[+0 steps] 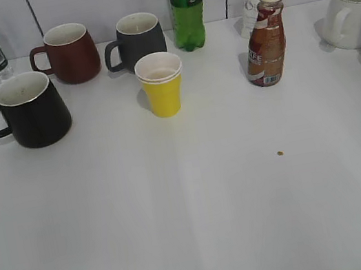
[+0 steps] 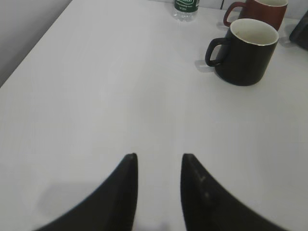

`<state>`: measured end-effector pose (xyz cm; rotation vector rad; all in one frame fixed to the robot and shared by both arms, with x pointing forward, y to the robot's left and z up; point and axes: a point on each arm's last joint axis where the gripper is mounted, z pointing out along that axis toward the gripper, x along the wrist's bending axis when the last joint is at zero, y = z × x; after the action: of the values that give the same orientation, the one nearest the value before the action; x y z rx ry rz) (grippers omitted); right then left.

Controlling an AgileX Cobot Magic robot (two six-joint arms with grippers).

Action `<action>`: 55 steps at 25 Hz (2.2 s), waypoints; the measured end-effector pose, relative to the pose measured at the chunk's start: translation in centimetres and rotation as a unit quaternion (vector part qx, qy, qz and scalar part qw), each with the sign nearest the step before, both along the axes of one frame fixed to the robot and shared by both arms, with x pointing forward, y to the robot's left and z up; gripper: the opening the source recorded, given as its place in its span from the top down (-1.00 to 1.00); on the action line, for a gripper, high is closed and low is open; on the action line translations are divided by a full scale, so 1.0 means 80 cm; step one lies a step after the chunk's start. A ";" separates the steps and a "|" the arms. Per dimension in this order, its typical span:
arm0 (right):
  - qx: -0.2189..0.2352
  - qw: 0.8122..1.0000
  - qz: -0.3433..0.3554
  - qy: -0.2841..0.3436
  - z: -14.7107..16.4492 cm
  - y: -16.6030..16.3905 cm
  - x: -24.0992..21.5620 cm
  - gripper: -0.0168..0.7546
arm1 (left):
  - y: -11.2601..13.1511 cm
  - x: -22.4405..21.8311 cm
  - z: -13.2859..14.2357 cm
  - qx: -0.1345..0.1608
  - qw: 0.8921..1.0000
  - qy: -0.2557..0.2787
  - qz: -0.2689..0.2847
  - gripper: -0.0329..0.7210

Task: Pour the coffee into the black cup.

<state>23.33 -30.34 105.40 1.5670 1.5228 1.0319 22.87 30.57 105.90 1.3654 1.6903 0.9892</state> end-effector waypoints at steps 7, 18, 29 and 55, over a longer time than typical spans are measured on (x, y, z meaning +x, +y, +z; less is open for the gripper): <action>0.000 1.000 0.000 0.000 0.000 0.000 0.000 -0.52 | 0.000 0.000 0.000 0.000 1.000 0.000 0.000 0.28; 0.000 1.000 0.000 0.000 0.000 0.000 0.000 -0.52 | 0.000 0.000 0.000 0.000 1.000 0.000 0.000 0.28; 0.000 1.000 0.000 0.000 0.000 0.000 0.000 -0.52 | 0.001 0.009 0.010 0.003 1.000 -0.012 0.000 -0.06; 0.000 1.000 0.000 0.000 0.000 0.000 0.000 -0.52 | -0.004 0.220 -0.007 0.081 0.967 -0.224 -0.085 -0.30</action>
<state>23.33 -30.34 105.40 1.5670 1.5228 1.0319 40.45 30.22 105.37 1.2477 1.1585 1.2463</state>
